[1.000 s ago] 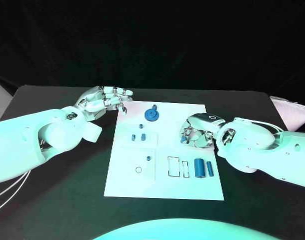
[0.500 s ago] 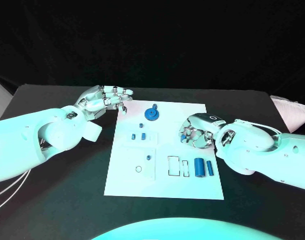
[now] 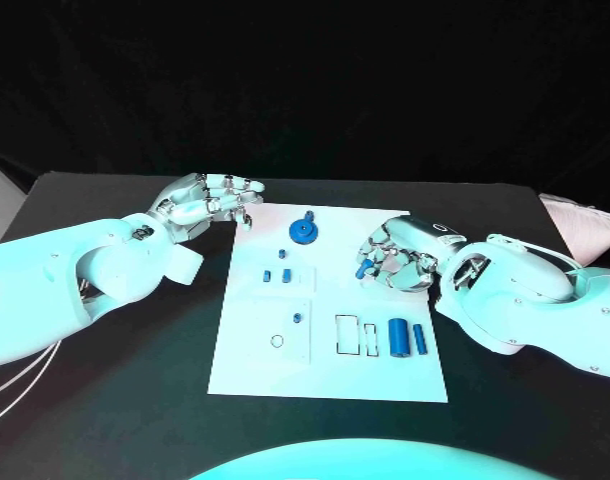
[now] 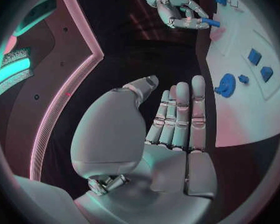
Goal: Assemble the parts on the task board
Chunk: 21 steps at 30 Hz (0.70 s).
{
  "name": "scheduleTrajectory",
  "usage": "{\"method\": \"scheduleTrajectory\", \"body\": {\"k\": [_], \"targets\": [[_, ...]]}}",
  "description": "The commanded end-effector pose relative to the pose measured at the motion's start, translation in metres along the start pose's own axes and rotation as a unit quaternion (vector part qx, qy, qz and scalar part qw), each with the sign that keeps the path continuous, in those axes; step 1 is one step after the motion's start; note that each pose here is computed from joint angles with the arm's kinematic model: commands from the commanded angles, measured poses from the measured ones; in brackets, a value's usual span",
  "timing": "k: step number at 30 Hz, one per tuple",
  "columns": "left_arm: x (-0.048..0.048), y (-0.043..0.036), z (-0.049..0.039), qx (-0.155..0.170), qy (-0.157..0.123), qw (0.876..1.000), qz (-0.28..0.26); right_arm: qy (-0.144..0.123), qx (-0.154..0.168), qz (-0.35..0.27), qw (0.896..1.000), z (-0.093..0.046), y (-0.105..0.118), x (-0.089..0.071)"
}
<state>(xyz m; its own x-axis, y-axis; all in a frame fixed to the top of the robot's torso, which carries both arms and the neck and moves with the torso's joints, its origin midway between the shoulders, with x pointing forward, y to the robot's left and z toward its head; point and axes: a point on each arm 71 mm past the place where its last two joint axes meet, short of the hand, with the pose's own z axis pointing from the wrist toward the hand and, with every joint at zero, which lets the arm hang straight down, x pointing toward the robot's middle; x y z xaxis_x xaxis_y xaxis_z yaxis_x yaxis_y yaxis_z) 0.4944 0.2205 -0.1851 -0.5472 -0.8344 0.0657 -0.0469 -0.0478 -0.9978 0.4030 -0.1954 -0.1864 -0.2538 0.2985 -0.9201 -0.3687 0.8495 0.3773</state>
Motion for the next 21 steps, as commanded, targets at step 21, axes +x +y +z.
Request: {"method": "scheduleTrajectory", "body": {"k": [21], "targets": [[0.0055,0.0027,0.0061,-0.001,0.013,1.000,-0.005,0.035,-0.149,0.041,0.987,0.016,0.095,0.046]]}}
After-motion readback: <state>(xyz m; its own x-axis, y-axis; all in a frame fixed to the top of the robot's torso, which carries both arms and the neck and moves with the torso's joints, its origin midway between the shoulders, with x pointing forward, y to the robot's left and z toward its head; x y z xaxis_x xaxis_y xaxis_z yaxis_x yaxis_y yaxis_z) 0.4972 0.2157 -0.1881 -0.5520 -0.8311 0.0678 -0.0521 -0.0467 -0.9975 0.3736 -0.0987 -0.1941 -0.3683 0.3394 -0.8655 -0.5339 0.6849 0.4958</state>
